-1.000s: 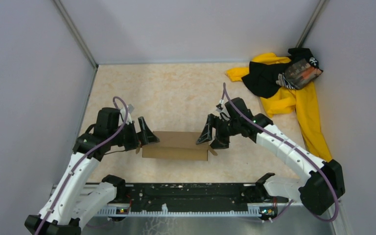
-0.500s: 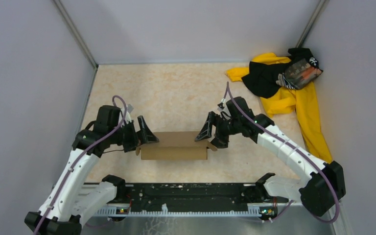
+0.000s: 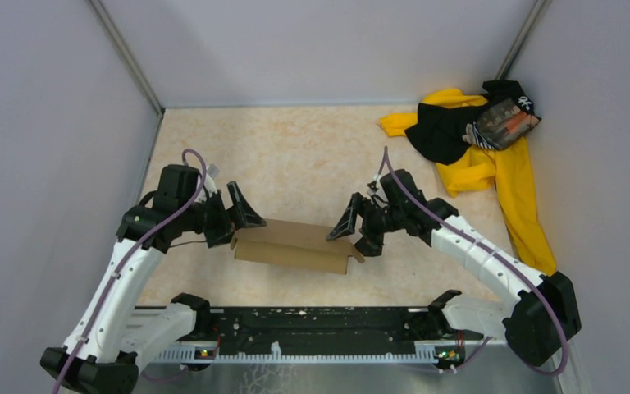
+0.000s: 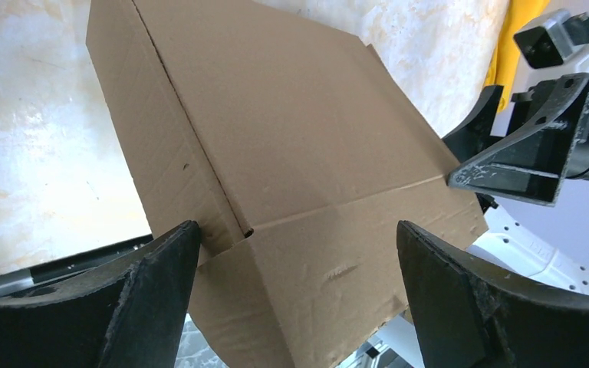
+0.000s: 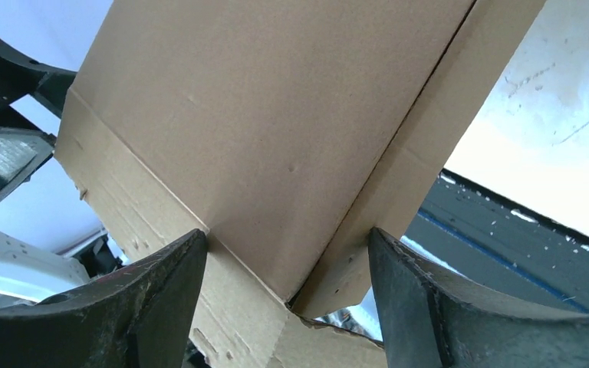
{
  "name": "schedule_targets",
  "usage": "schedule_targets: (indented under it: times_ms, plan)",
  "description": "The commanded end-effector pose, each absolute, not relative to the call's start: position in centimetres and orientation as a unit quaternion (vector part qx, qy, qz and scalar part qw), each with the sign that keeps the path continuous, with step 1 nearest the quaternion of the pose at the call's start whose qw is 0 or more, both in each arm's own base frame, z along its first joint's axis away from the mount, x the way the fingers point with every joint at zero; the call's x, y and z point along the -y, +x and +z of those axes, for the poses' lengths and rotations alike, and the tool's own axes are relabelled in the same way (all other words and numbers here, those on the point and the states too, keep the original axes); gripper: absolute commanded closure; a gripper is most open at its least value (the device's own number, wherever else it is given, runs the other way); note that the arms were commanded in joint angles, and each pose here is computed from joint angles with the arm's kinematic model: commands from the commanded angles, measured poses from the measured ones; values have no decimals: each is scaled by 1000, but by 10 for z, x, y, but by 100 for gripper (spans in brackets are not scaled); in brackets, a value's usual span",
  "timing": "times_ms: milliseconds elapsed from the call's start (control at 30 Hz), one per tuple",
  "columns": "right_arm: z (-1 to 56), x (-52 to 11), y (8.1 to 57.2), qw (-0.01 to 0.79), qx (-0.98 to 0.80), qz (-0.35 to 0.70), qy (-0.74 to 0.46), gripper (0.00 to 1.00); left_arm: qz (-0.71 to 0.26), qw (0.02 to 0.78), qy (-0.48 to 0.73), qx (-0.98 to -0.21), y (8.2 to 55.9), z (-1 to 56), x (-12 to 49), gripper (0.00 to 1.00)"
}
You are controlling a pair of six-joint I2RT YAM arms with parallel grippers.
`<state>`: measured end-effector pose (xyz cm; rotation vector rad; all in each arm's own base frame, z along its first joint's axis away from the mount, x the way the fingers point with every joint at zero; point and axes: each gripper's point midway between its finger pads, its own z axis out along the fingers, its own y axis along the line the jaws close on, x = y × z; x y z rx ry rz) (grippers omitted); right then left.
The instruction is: Fold the paper box
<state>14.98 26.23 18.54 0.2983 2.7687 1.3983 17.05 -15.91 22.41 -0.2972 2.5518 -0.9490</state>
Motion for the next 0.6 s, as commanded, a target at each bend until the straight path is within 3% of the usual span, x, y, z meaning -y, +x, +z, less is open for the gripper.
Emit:
schedule_targets:
  times_ms: [0,567]
  plan:
    - [276,-296,146,30,-794,607,17,27,-479,114,-89,-866,148,273,204,2]
    - [303,-302,150,-8,-760,647,54,26,-487,54,-151,-859,154,272,213,2]
